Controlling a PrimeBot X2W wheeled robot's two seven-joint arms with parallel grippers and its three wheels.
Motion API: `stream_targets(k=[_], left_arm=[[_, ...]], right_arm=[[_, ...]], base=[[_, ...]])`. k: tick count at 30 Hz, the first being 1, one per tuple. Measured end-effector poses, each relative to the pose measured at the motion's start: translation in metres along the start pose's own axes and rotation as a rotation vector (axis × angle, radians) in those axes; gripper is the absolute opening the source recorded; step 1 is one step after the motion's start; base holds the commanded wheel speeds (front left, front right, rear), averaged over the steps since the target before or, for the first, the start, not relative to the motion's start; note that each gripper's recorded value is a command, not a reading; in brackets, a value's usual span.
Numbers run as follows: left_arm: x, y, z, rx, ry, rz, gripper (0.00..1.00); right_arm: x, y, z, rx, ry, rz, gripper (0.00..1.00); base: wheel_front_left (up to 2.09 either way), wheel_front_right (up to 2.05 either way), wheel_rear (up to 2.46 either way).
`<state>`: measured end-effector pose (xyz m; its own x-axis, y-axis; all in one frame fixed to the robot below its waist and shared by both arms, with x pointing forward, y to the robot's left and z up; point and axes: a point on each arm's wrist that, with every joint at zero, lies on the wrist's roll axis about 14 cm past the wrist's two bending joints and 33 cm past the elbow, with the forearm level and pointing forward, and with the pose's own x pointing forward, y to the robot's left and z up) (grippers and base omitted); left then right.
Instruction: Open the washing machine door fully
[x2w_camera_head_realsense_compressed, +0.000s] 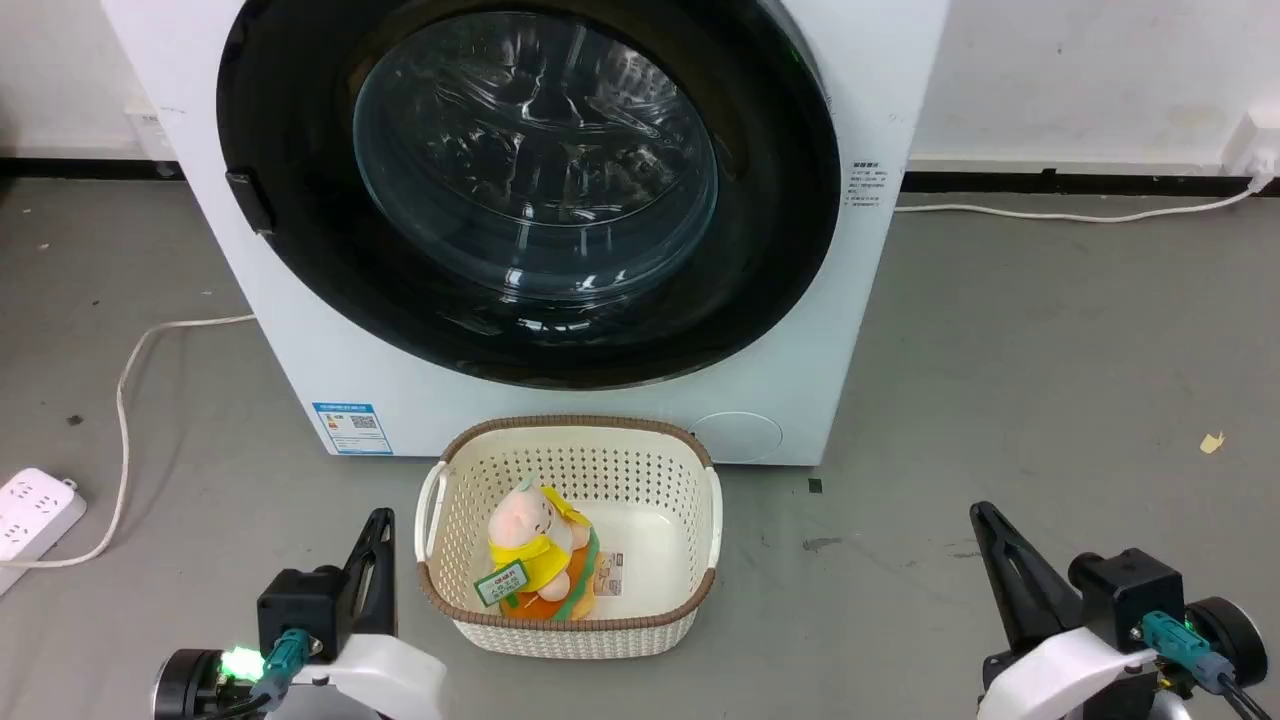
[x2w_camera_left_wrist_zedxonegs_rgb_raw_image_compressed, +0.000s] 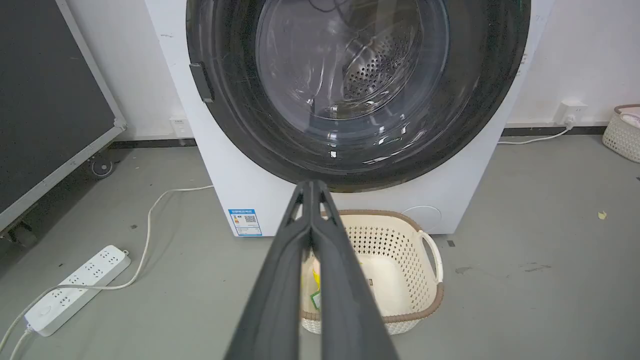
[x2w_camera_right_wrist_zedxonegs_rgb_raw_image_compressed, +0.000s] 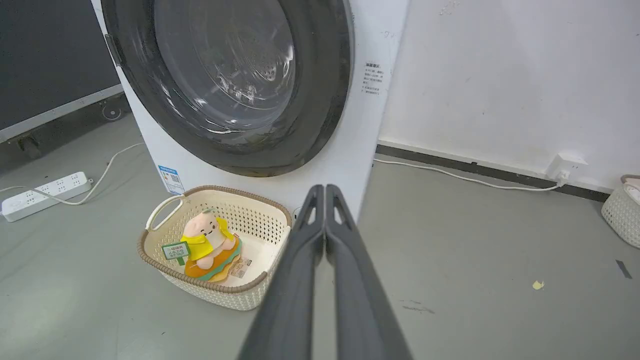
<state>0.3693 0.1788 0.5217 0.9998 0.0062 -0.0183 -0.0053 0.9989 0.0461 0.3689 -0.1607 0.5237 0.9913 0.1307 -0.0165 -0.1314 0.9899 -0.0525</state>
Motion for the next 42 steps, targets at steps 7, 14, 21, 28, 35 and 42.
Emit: stream_targets(k=[7, 14, 21, 28, 35, 42], left_arm=[[0.0, 0.0001, 0.0, 0.0, 0.0, 0.0, 0.0], [0.0, -0.0001, 0.0, 0.0, 0.0, 0.0, 0.0], [0.0, -0.0001, 0.0, 0.0, 0.0, 0.0, 0.0], [0.0, 0.0001, 0.0, 0.0, 0.0, 0.0, 0.0], [-0.0002, 0.0003, -0.0004, 0.0, 0.001, 0.001, 1.0], [-0.0009, -0.0035, 0.002, 0.0, -0.015, -0.009, 1.0]], right_arm=[[0.0, 0.0001, 0.0, 0.0, 0.0, 0.0, 0.0], [0.0, 0.0, 0.0, 0.0, 0.0, 0.0, 0.0], [0.0, -0.0001, 0.0, 0.0, 0.0, 0.0, 0.0], [0.0, 0.0001, 0.0, 0.0, 0.0, 0.0, 0.0], [-0.0001, 0.0007, -0.0001, 0.0, 0.0, 0.002, 1.0], [-0.0011, -0.0002, 0.0031, 0.009, -0.019, -0.001, 1.0]], base=[[0.0, 0.0, 0.0], [0.0, 0.0, 0.0], [0.0, 0.0, 0.0], [0.0, 0.0, 0.0], [0.0, 0.0, 0.0], [0.0, 0.0, 0.0]])
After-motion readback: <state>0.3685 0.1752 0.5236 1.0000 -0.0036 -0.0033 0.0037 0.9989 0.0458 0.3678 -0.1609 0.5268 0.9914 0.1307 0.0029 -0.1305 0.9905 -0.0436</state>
